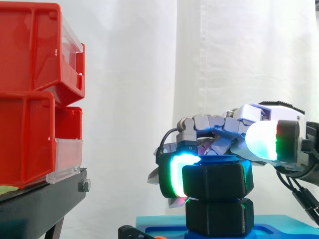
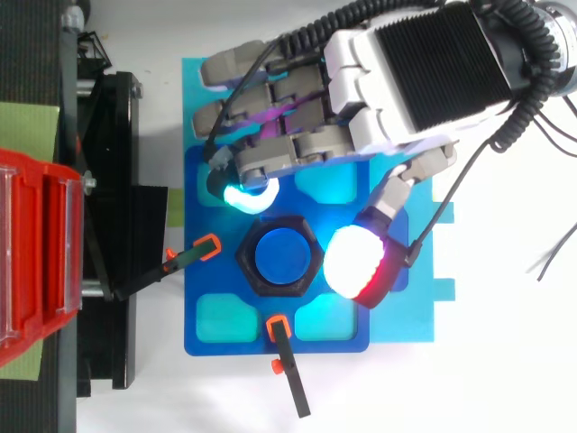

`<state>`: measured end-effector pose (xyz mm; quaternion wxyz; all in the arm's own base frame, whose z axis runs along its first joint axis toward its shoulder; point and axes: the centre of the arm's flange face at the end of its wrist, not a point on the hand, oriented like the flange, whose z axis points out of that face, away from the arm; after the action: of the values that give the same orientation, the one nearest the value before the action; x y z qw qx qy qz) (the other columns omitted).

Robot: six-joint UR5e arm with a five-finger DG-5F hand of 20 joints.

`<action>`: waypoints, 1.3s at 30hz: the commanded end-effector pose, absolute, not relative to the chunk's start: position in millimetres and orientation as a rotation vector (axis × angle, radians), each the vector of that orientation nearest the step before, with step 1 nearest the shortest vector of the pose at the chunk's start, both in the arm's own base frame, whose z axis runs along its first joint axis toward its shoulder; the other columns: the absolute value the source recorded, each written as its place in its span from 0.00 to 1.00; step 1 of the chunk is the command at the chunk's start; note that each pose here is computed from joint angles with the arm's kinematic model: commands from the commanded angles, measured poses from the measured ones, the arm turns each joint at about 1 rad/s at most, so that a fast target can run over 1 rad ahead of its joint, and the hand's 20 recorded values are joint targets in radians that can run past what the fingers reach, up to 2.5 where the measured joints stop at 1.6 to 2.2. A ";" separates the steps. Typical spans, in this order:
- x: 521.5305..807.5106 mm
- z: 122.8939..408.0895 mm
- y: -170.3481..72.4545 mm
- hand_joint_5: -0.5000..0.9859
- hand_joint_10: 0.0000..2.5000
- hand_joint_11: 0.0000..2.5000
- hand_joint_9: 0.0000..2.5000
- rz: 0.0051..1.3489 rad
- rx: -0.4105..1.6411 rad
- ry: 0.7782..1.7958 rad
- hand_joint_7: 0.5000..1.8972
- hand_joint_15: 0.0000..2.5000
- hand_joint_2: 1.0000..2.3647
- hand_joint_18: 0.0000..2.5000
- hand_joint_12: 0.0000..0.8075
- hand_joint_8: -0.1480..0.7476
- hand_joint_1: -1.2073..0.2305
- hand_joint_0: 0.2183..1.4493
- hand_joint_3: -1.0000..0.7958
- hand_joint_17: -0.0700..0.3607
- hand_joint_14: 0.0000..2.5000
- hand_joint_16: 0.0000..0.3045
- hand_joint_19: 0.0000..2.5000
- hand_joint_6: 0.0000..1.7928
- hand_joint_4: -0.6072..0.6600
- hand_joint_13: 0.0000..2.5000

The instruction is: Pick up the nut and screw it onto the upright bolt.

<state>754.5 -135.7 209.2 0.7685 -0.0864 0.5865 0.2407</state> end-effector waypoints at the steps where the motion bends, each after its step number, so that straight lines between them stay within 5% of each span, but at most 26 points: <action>1: 753.1 212.0 -144.8 0.33 0.00 0.00 0.35 0.515 -0.193 1.258 0.74 0.00 0.00 0.17 0.29 0.46 0.80 0.23 0.28 0.30 0.00 0.09 0.03 0.28 0.63 0.27; 8: 755.4 215.4 -141.1 0.29 0.00 0.00 0.33 0.520 -0.223 1.222 0.28 0.00 0.00 0.16 0.28 0.42 0.81 0.23 0.28 0.31 0.00 0.09 0.02 0.28 0.67 0.25; 14: 764.2 228.4 -128.7 0.27 0.00 0.00 0.31 0.527 -0.246 1.177 0.16 0.00 0.00 0.13 0.28 0.40 0.81 0.23 0.28 0.31 0.00 0.09 0.01 0.28 0.64 0.23; 22: 769.6 226.9 -99.0 0.27 0.00 0.00 0.29 0.545 -0.235 1.189 0.15 0.00 0.00 0.10 0.29 0.40 0.81 0.22 0.28 0.31 0.00 0.09 0.00 0.28 0.63 0.21; 39: 768.6 219.8 -88.3 0.29 0.00 0.00 0.29 0.551 -0.210 1.237 0.38 0.00 0.00 0.09 0.31 0.43 0.80 0.22 0.28 0.31 0.00 0.09 0.00 0.28 0.68 0.21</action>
<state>769.1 -88.6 220.9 0.7763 -0.0976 0.5685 0.2544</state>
